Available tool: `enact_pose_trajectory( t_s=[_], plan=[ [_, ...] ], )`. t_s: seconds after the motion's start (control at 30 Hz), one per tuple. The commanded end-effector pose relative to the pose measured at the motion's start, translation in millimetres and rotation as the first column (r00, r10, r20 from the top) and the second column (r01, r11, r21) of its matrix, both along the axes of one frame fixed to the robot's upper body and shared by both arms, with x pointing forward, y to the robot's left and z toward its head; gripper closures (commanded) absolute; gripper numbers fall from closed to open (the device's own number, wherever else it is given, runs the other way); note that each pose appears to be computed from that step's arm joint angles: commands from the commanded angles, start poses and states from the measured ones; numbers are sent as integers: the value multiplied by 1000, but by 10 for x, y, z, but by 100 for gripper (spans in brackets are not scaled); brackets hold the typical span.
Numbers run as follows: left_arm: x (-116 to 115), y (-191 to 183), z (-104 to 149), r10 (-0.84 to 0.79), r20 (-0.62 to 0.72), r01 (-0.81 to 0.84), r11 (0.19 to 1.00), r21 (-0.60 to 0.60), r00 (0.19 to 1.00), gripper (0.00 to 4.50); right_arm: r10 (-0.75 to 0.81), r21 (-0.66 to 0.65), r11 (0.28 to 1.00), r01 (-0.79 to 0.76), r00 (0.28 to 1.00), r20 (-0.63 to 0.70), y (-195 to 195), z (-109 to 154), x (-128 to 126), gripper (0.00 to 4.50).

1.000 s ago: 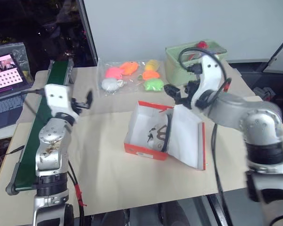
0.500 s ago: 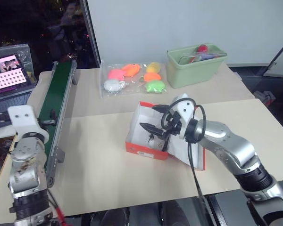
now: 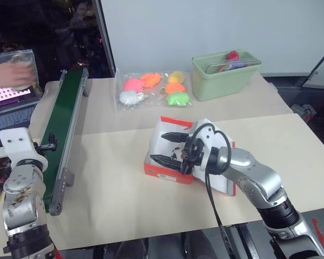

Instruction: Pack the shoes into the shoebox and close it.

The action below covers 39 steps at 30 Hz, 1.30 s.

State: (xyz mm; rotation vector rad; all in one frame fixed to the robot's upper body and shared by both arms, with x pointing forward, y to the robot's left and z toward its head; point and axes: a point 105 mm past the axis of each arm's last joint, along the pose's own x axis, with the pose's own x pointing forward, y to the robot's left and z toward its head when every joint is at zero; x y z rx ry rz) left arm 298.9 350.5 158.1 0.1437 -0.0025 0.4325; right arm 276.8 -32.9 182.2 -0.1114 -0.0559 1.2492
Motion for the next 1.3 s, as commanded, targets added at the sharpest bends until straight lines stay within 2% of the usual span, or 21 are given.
enact_pose_trajectory(
  t_s=[0.03, 0.27, 0.53, 0.73, 1.3],
  plan=[
    [15, 44, 121, 24, 39, -24, 1000, 6, 999, 0, 101, -37, 994, -99, 993, 57, 41, 70, -158, 3],
    [116, -104, 91, -33, 34, 33, 999, 3, 999, 0, 194, -95, 977, -189, 980, 42, 30, -38, -283, 3],
    [133, -151, -101, -69, -54, 66, 997, -43, 996, 0, 194, -72, 978, -194, 981, -15, 31, -47, -287, 3],
    [97, -89, -154, -50, -100, 40, 995, -96, 994, 0, 198, -64, 978, -200, 979, -48, 12, -37, -299, 3],
    [150, 8, -74, -20, -106, 11, 996, -87, 994, 0, 150, -57, 987, -153, 987, -55, -13, -51, -207, 3]
  ],
)
